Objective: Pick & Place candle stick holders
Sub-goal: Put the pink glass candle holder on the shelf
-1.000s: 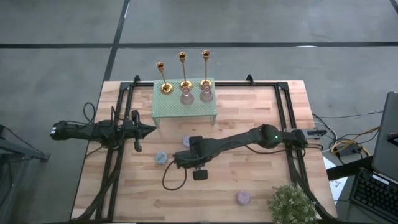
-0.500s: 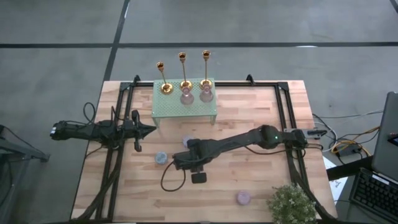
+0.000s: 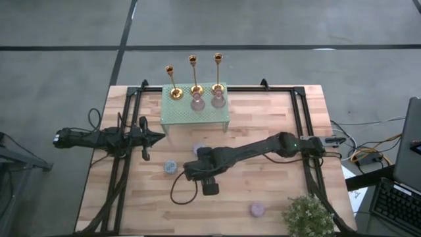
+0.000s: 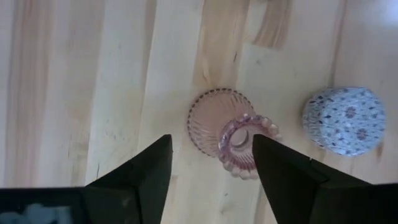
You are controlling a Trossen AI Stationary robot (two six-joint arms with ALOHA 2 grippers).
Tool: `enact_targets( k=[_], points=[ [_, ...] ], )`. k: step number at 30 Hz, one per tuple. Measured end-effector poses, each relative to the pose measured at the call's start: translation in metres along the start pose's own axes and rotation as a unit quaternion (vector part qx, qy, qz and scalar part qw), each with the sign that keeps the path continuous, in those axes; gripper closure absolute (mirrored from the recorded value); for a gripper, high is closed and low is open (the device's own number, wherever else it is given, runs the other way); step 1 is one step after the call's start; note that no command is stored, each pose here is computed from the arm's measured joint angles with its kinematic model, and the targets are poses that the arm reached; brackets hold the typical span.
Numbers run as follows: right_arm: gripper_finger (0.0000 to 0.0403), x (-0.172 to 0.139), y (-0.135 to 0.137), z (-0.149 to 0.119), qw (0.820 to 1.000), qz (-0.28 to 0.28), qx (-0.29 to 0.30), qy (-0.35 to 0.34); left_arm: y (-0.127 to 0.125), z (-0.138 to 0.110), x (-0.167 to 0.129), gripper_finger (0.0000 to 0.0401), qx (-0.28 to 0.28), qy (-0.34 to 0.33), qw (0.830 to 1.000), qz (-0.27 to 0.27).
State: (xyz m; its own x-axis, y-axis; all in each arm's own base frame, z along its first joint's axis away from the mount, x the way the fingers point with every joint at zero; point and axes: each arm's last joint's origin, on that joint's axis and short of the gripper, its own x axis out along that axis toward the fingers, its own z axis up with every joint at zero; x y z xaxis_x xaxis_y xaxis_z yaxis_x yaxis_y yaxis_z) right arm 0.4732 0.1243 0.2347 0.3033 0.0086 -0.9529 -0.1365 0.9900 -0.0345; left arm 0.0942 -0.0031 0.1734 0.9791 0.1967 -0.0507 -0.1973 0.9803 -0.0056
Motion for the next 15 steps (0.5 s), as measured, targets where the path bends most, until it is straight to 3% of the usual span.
enact_targets(
  k=[7,15],
  points=[
    [0.0179,-0.024,-0.002,-0.003,1.0,-0.012,0.004,-0.009,0.0,0.0,0.0,0.0389,0.0,0.0,1.0,0.0],
    [0.0239,-0.052,0.004,-0.007,0.998,-0.041,0.016,-0.036,0.0,0.0,0.0,0.0389,0.0,0.001,1.0,0.0]
  ],
)
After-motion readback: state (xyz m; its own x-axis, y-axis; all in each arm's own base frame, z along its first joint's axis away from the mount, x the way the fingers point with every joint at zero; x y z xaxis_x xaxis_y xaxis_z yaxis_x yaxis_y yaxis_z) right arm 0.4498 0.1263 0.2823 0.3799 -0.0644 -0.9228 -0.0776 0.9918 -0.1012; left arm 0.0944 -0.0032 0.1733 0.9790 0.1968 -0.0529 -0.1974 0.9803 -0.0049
